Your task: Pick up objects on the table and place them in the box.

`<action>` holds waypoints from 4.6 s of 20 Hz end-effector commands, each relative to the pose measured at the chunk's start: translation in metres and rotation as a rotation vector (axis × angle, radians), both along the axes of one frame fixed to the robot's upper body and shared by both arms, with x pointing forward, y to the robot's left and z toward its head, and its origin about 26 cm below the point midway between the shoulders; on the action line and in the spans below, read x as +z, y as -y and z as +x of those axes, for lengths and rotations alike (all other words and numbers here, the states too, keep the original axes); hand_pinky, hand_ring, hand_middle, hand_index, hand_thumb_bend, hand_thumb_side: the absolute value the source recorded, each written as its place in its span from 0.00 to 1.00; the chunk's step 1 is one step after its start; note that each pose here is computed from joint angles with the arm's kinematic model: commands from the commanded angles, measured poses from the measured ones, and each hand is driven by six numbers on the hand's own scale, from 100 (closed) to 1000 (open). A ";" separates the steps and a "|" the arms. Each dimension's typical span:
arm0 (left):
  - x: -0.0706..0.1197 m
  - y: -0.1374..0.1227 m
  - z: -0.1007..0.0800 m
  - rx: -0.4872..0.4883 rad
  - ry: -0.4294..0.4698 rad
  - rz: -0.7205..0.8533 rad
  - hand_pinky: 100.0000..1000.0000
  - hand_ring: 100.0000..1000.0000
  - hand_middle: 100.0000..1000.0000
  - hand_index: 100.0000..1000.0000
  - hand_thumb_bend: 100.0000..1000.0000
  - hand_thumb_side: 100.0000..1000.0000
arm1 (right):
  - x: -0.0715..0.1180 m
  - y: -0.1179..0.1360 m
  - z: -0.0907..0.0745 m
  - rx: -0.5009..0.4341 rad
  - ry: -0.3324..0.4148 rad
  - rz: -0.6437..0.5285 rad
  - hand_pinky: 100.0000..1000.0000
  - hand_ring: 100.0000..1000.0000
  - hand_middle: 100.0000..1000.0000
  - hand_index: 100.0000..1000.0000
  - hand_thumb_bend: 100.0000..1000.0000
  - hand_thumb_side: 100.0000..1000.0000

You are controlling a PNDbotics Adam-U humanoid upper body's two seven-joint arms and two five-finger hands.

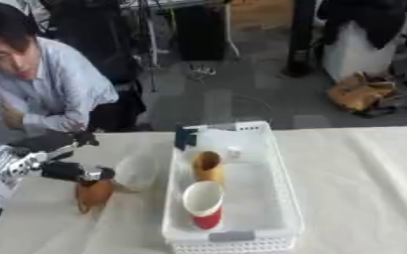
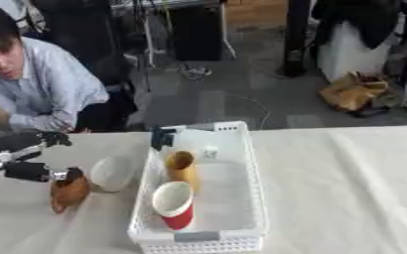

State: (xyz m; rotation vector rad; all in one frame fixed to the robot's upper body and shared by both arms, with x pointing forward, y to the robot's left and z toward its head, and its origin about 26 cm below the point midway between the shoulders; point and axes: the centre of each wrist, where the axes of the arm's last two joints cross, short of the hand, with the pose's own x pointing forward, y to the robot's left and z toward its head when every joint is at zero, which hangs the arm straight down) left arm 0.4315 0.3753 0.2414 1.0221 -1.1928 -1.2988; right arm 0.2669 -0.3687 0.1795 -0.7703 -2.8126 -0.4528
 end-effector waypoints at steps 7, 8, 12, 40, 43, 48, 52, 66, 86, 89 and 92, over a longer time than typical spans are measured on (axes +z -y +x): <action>-0.009 -0.015 0.006 0.104 0.023 -0.202 1.00 1.00 1.00 1.00 0.45 0.87 | 0.010 0.001 -0.002 0.000 0.021 -0.023 0.78 0.86 0.72 0.78 0.00 1.00; -0.013 -0.016 0.007 0.124 0.027 -0.218 1.00 1.00 1.00 1.00 0.45 0.87 | 0.010 0.001 -0.002 0.001 0.022 -0.022 0.78 0.86 0.72 0.78 0.00 1.00; -0.023 -0.014 0.010 0.155 0.023 -0.261 1.00 1.00 1.00 1.00 0.44 0.87 | 0.010 0.001 -0.002 0.000 0.023 -0.019 0.78 0.86 0.72 0.78 0.00 1.00; -0.060 -0.025 0.021 0.272 0.088 -0.070 1.00 1.00 1.00 1.00 0.50 0.87 | 0.007 -0.002 -0.001 0.007 0.025 -0.005 0.78 0.86 0.71 0.74 0.00 1.00; -0.061 -0.025 0.022 0.281 0.115 -0.084 1.00 1.00 1.00 1.00 0.49 0.87 | 0.007 -0.002 -0.001 0.007 0.026 -0.004 0.78 0.86 0.71 0.74 0.00 1.00; -0.052 -0.025 0.027 0.296 0.131 -0.126 1.00 1.00 1.00 1.00 0.48 0.89 | 0.007 -0.003 -0.001 0.010 0.026 -0.003 0.78 0.86 0.71 0.74 0.00 1.00; -0.052 -0.025 0.031 0.300 0.114 -0.113 1.00 1.00 1.00 1.00 0.49 0.89 | 0.007 -0.003 0.000 0.011 0.028 -0.002 0.78 0.86 0.71 0.74 0.00 1.00; -0.056 -0.032 0.035 0.336 0.063 -0.095 1.00 1.00 1.00 1.00 0.51 0.89 | 0.010 -0.005 0.002 0.021 0.050 -0.002 0.78 0.86 0.70 0.73 0.00 1.00; -0.043 -0.043 0.032 0.370 0.094 -0.135 1.00 1.00 1.00 1.00 0.47 0.91 | 0.008 -0.004 0.001 0.012 0.040 0.011 0.78 0.86 0.70 0.72 0.00 1.00; -0.034 -0.042 0.033 0.361 0.116 -0.175 1.00 1.00 1.00 1.00 0.40 0.92 | 0.007 -0.005 0.001 0.017 0.024 0.012 0.78 0.86 0.70 0.72 0.00 1.00; -0.030 -0.043 0.033 0.346 0.109 -0.199 1.00 1.00 1.00 1.00 0.39 0.93 | 0.007 -0.006 0.001 0.021 0.015 0.012 0.78 0.86 0.70 0.72 0.00 1.00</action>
